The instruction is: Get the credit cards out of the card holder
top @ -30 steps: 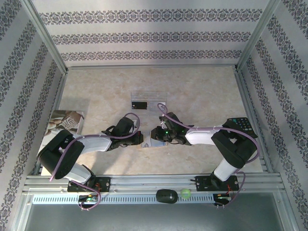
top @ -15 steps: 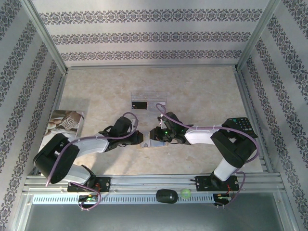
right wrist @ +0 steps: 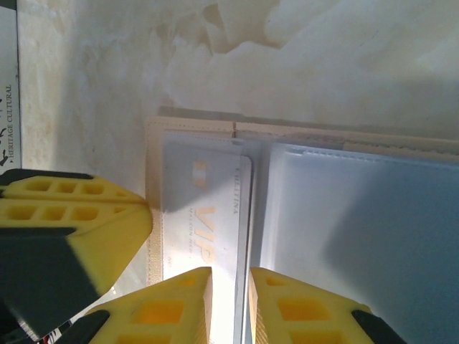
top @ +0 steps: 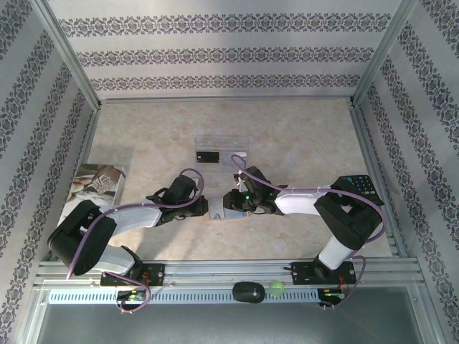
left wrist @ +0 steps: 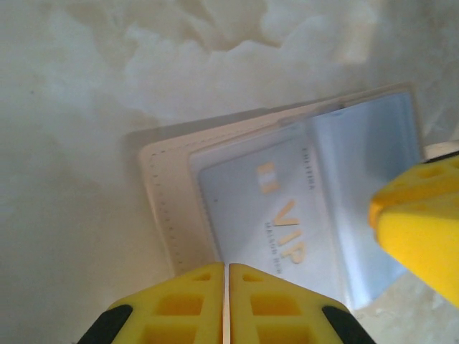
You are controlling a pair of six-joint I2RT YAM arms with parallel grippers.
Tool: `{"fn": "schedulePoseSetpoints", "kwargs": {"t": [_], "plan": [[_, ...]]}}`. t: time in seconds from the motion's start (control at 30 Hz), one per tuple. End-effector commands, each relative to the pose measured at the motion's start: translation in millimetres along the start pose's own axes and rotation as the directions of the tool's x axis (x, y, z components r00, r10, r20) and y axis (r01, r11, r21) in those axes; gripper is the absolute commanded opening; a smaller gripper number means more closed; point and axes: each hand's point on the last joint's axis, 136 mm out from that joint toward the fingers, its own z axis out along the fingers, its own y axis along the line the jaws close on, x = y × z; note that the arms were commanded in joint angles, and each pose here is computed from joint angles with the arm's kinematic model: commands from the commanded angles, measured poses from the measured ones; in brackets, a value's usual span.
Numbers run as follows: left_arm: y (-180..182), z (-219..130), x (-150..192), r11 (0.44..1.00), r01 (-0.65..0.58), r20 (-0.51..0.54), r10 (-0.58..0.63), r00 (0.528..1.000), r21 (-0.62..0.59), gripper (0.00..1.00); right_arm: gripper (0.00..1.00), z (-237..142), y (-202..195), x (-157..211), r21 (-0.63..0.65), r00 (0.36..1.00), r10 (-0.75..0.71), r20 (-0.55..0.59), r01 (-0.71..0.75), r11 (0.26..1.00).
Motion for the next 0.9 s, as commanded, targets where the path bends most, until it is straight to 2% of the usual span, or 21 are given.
{"fn": "schedulePoseSetpoints", "kwargs": {"t": [0.0, 0.2, 0.53, 0.87], "plan": [[10.6, 4.2, -2.0, 0.998, -0.011, -0.012, 0.010, 1.000, -0.058, 0.11, 0.21, 3.5, 9.2, -0.1, -0.013, 0.999, -0.030, -0.013, 0.030, 0.999], [24.5, 12.9, 9.8, 0.995, 0.005, -0.052, -0.010, 0.999, -0.103, 0.09, 0.20, 7.2, 2.9, 1.2, 0.009, 1.000, -0.021, -0.019, 0.021, 1.000], [27.9, 14.9, 17.1, 0.995, 0.013, -0.062, -0.019, 0.998, -0.097, 0.08, 0.18, 10.8, 0.2, -2.7, -0.003, 1.000, 0.015, -0.012, -0.015, 1.000], [26.0, 15.0, 15.6, 0.996, 0.014, -0.057, -0.019, 0.998, -0.088, 0.06, 0.11, 7.4, -3.6, -7.3, 0.000, 0.999, 0.044, 0.013, -0.044, 0.999]]}}
